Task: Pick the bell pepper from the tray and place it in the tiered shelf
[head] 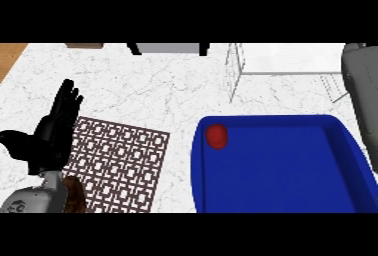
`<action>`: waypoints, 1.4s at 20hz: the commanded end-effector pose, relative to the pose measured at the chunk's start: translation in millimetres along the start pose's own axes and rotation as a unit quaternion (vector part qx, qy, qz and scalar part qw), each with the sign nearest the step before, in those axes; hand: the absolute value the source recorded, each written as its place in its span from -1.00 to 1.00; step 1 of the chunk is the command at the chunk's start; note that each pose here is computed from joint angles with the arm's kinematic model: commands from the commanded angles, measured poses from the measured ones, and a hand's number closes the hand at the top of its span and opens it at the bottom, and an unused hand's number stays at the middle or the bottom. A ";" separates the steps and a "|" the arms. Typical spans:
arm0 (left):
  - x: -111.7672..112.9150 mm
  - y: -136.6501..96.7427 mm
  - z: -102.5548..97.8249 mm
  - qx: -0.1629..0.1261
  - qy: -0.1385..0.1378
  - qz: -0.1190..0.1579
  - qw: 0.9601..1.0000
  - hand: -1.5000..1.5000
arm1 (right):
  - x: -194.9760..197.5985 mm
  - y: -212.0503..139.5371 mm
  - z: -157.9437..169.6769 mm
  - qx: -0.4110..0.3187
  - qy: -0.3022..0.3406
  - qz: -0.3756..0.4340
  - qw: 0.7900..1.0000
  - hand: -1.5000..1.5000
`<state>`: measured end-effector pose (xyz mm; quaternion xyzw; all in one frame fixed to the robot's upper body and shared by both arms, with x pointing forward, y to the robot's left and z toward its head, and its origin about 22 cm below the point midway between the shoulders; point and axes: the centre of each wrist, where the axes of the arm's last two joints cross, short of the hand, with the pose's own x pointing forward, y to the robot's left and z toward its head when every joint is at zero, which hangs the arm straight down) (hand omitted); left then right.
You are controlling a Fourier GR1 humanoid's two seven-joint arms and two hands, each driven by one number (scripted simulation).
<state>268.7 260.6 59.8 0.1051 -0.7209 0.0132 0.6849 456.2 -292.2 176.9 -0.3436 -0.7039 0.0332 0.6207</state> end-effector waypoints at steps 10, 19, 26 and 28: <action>-5.3 10.8 26.4 0.017 0.013 -0.008 1.000 0.00 | -3.8 -121.0 -9.8 -0.113 0.069 -0.065 0.989 -1.00; 3.9 23.7 15.5 0.019 0.010 -0.011 1.000 0.00 | -55.7 -226.9 34.5 -0.105 0.082 -0.065 0.989 -1.00; 8.2 12.7 13.0 0.007 0.009 -0.005 1.000 0.00 | -85.3 -264.9 61.8 -0.097 0.068 -0.087 0.989 -1.00; -3.7 16.8 10.2 0.013 0.001 -0.006 1.000 0.00 | -74.9 -264.0 63.0 -0.086 0.071 -0.085 0.990 -1.00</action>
